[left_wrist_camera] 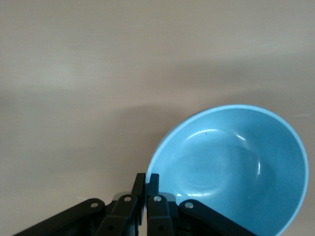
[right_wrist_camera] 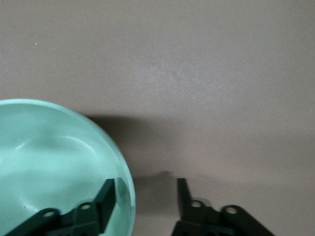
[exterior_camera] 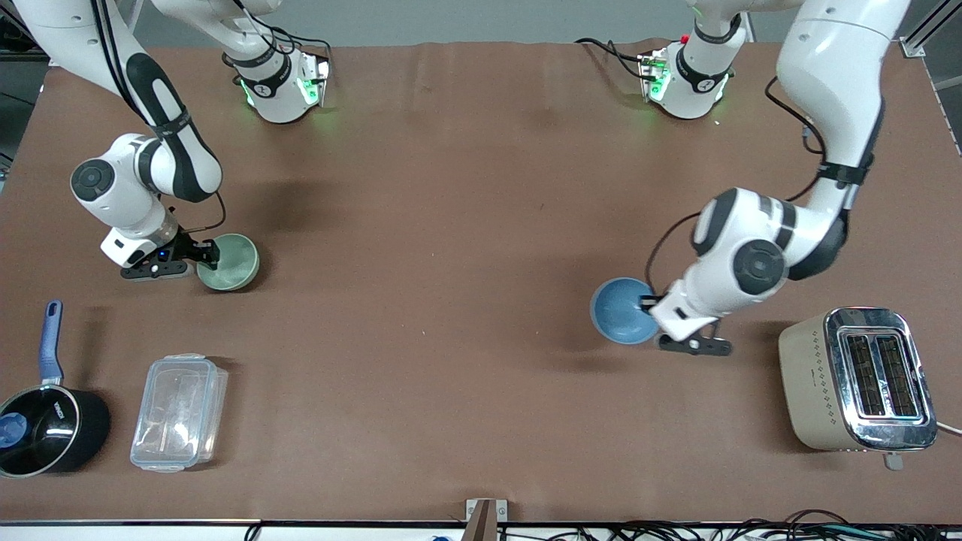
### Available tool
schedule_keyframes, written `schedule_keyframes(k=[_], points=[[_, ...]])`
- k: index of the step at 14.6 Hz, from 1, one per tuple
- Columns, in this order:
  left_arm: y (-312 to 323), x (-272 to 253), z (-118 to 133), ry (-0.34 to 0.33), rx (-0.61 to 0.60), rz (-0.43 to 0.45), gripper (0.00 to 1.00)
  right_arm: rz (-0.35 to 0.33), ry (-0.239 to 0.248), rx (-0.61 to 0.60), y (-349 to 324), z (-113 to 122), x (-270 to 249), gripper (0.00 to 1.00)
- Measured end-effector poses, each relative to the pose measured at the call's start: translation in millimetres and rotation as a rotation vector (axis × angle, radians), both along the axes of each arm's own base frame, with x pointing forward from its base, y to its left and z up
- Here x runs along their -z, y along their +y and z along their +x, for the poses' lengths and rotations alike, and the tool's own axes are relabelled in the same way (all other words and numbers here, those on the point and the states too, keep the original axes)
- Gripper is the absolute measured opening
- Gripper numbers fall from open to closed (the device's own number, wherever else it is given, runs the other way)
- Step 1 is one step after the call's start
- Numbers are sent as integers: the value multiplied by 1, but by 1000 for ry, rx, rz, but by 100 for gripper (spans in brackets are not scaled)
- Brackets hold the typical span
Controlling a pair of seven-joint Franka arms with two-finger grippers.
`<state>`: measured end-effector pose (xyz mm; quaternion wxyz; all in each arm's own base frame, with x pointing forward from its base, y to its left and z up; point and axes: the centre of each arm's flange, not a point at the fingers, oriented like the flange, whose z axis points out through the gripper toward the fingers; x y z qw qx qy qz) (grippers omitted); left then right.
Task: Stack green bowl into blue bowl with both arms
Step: 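Close both grippers on the bowl rims, right on green, left on blue, then place the blue bowl with the left gripper while the right gripper carries green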
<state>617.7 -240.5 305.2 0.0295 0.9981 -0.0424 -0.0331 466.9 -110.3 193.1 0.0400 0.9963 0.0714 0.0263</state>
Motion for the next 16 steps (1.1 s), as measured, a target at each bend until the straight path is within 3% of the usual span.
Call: schedule_keyframes(k=[4, 9, 13, 16], points=[[-130, -3, -49, 16, -153, -6, 5, 27, 17, 29, 5, 2, -2, 14], [-237, 31, -95, 61, -285, -17, 5, 98, 114, 45, 14, 19, -34, 9], [-269, 64, -113, 79, -299, -32, 5, 181, 195, 20, 28, 57, -126, 8], [-272, 70, -115, 84, -296, -32, 12, 242, 216, 14, 51, 85, -202, 8]])
